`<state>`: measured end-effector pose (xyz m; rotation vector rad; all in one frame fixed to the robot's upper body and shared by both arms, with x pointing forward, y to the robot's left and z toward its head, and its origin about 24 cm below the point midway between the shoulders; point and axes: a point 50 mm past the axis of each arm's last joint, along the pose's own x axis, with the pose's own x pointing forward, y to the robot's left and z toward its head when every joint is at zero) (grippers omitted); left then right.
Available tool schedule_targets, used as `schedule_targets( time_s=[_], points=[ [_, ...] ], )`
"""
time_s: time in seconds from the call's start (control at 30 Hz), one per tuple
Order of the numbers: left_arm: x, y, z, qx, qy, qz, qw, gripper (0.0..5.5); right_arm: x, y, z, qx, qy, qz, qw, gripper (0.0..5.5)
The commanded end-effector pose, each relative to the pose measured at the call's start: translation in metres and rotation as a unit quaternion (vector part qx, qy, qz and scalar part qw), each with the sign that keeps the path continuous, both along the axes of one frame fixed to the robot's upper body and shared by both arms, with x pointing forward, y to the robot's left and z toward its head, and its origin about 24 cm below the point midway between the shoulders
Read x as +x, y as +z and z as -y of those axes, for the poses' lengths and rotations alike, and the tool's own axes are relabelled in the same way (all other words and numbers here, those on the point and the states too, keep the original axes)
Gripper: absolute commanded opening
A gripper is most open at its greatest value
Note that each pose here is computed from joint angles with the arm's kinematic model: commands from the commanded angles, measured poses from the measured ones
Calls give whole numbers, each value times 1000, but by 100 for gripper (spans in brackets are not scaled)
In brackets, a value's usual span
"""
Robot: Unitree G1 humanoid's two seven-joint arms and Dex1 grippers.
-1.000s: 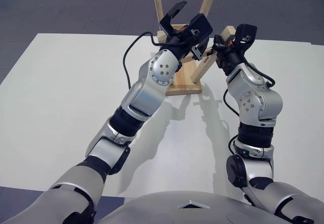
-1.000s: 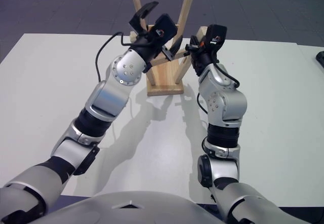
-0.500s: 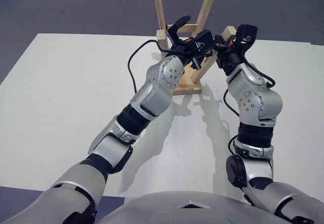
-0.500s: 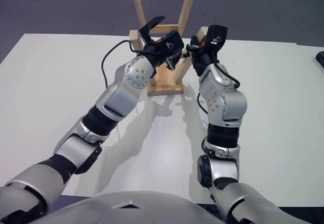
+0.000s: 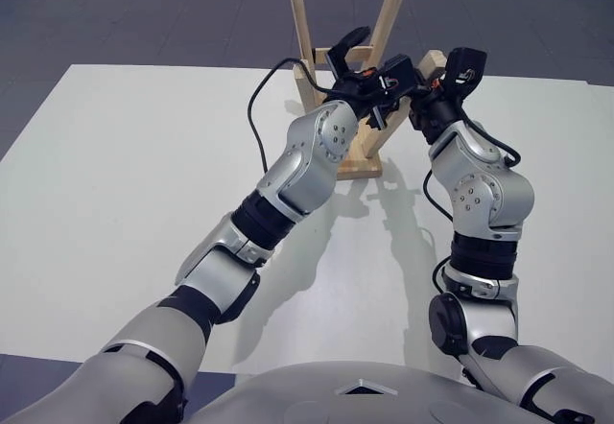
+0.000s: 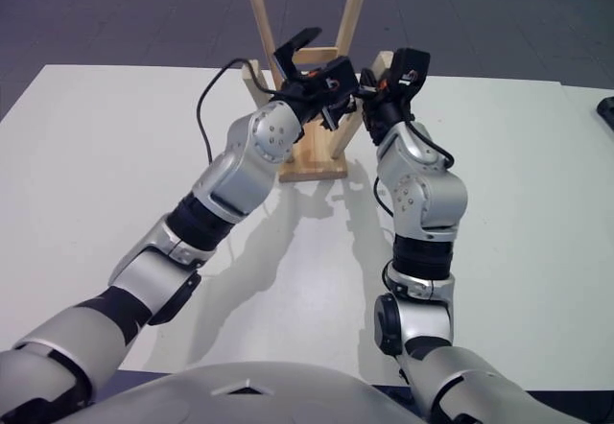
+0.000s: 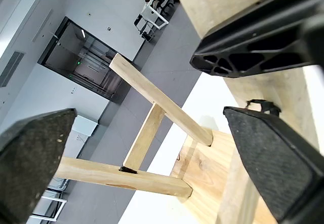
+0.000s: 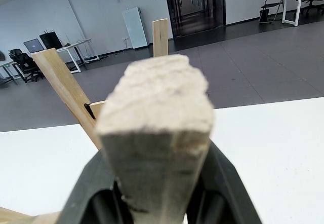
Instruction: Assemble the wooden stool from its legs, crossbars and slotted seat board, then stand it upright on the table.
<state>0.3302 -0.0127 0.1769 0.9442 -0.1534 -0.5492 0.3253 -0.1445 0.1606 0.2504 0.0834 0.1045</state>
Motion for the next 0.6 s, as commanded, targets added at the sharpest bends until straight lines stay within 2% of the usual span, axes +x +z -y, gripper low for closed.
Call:
schedule_targets(
  time_s=[0.03,0.27,0.43,0.6],
  points=[
    [8,-57,-23,35,56,-126,990,540,-4,-39,3,-6,-6,-91,996,101],
    [19,-13,-22,-65,80,-17,995,540,-4,-40,3,-6,-4,-90,996,101],
    [2,0,-14,-77,2,41,996,540,-6,-43,4,-6,-6,-95,995,101],
    [-9,1,-41,-42,-14,71,996,540,-9,-46,5,-8,-7,-101,995,101]
  ],
)
